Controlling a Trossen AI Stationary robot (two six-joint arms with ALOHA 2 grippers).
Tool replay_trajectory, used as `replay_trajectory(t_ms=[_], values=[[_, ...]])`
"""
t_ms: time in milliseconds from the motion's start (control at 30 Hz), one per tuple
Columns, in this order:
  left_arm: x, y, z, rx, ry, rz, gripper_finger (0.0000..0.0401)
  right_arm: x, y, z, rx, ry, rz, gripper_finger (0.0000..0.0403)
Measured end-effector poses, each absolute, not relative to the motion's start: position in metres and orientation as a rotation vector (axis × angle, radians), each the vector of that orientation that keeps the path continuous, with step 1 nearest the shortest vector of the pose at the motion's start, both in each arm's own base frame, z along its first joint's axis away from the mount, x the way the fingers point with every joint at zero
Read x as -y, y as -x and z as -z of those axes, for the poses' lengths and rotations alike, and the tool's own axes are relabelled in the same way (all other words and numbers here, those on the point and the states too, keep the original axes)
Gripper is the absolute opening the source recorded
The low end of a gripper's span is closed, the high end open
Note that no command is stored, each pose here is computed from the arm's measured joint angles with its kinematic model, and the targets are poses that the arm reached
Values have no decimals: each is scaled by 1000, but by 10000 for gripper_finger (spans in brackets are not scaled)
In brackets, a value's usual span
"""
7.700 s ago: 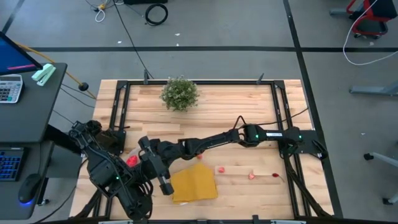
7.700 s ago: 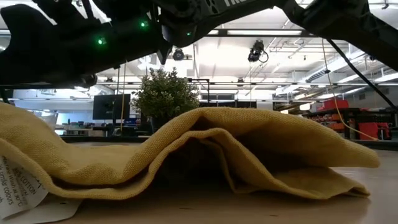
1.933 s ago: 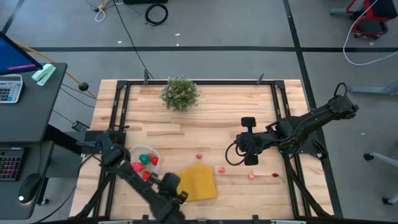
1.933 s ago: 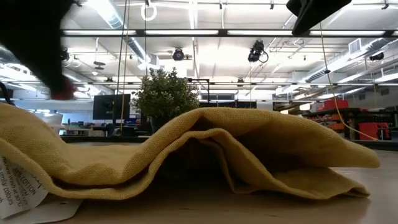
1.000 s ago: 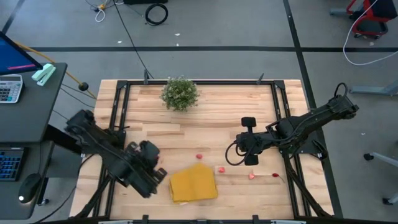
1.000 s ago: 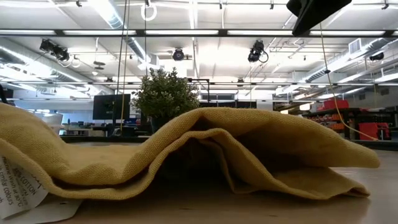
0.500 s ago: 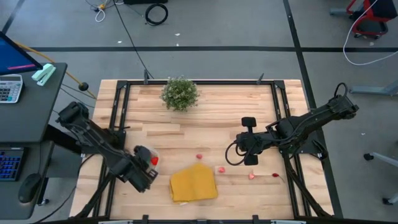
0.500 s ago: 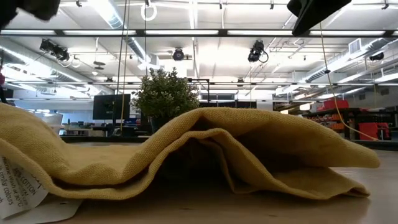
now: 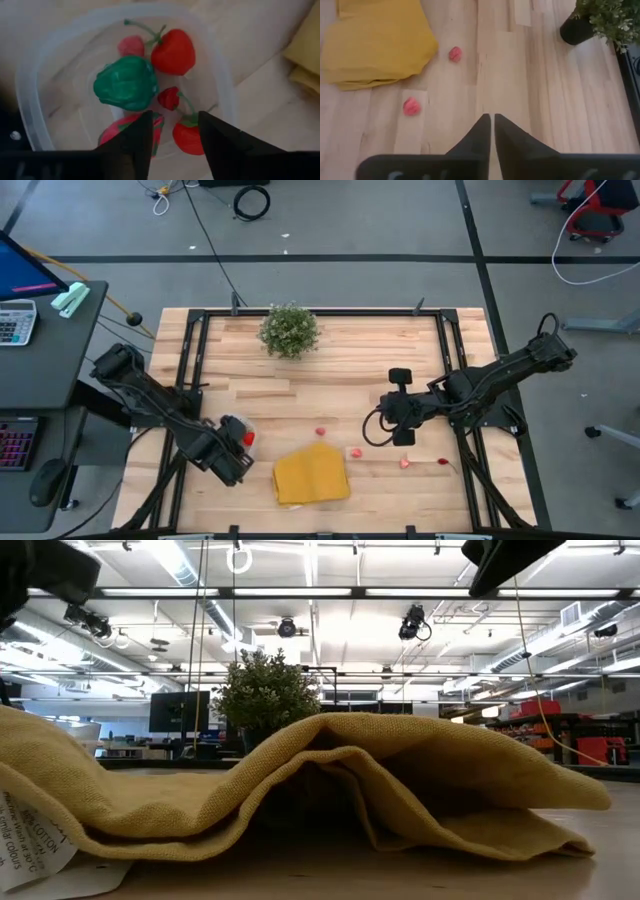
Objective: Pick and placing Produce into tupperware
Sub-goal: Put the peach into the transparent bin
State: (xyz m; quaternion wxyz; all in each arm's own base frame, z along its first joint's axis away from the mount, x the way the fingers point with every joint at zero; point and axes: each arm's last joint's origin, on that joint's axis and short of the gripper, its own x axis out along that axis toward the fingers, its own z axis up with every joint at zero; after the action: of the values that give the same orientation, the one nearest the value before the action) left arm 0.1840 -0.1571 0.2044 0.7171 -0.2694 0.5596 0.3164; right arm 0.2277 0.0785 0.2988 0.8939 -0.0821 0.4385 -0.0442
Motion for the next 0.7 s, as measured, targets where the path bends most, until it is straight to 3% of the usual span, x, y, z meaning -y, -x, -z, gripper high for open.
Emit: replay_trajectory(t_ms=[167,367,533,700], values=[[154,-192,-229,-1258,544,-681,177,-77,-228,-299,-910,165,99,81],[145,-199,-268,-1162,472,-749,161,-81,-235,-289,-965,99,55,140],[145,-209,-297,-990,375,-696,144,-97,-249,-254,-973,64,11,175],[143,-212,-308,-875,295,-691,134,-107,-257,-205,-929,41,-14,186]])
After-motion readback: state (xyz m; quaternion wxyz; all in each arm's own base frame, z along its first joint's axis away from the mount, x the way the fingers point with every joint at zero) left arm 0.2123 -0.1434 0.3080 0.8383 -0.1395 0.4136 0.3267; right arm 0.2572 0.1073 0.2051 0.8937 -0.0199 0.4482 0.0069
